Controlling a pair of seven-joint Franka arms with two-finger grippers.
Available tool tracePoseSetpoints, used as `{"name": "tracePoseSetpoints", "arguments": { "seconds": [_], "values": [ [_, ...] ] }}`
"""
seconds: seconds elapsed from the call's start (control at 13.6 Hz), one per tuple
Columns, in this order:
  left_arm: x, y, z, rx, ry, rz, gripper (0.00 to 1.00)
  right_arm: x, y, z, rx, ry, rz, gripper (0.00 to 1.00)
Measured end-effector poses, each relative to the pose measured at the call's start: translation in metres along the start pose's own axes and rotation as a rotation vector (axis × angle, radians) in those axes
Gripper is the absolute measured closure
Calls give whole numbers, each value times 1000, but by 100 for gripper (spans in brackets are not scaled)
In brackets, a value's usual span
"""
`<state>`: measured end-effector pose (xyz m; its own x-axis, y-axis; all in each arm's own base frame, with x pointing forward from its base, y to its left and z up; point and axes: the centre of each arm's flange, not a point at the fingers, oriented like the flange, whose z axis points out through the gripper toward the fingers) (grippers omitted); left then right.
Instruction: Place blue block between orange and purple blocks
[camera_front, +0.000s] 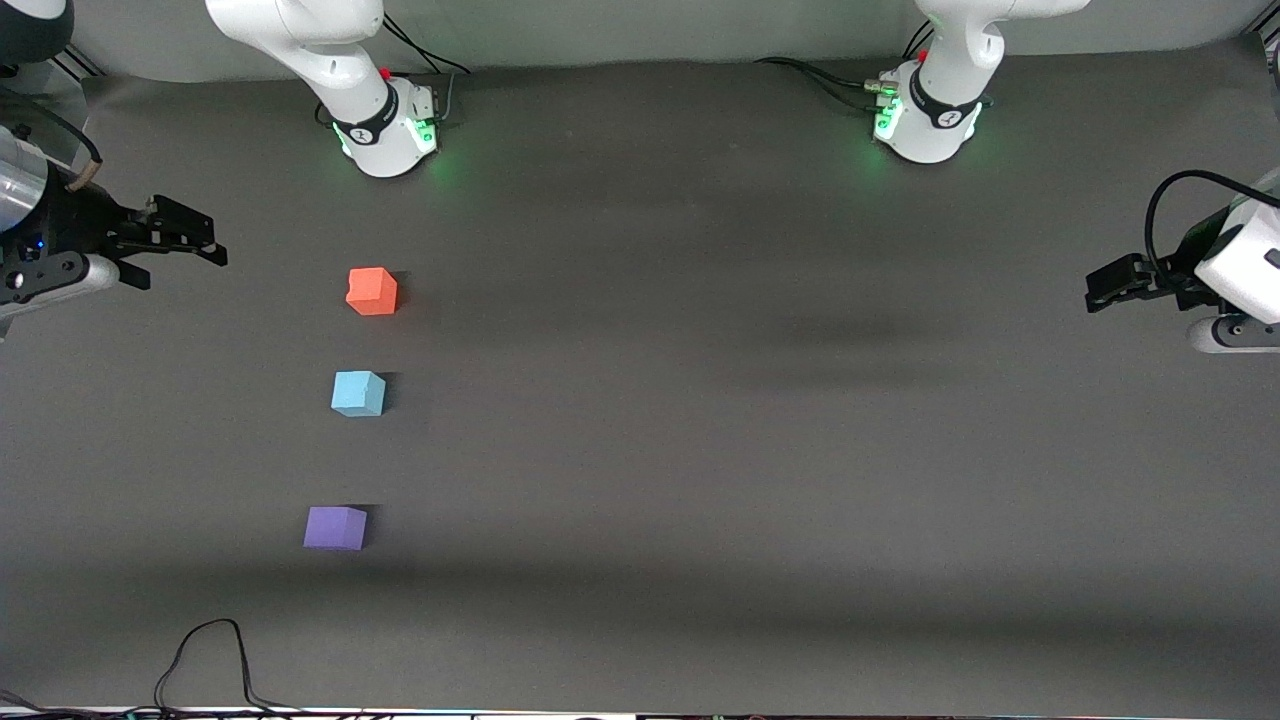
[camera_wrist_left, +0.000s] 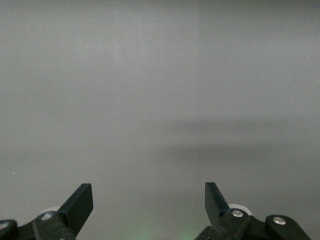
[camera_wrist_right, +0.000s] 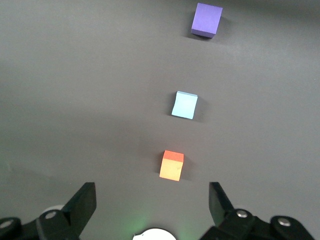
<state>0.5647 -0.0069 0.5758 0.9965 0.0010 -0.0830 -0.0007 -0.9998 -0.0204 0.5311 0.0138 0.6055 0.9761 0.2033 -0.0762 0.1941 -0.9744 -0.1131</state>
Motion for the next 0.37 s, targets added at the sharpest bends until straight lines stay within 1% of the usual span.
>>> {"name": "tracePoseSetpoints", "arguments": {
  "seconds": [0.37],
  "values": [
    [0, 0, 0, 0, 0, 0, 0, -2, 0, 2, -3, 10, 2, 0]
  ]
}}
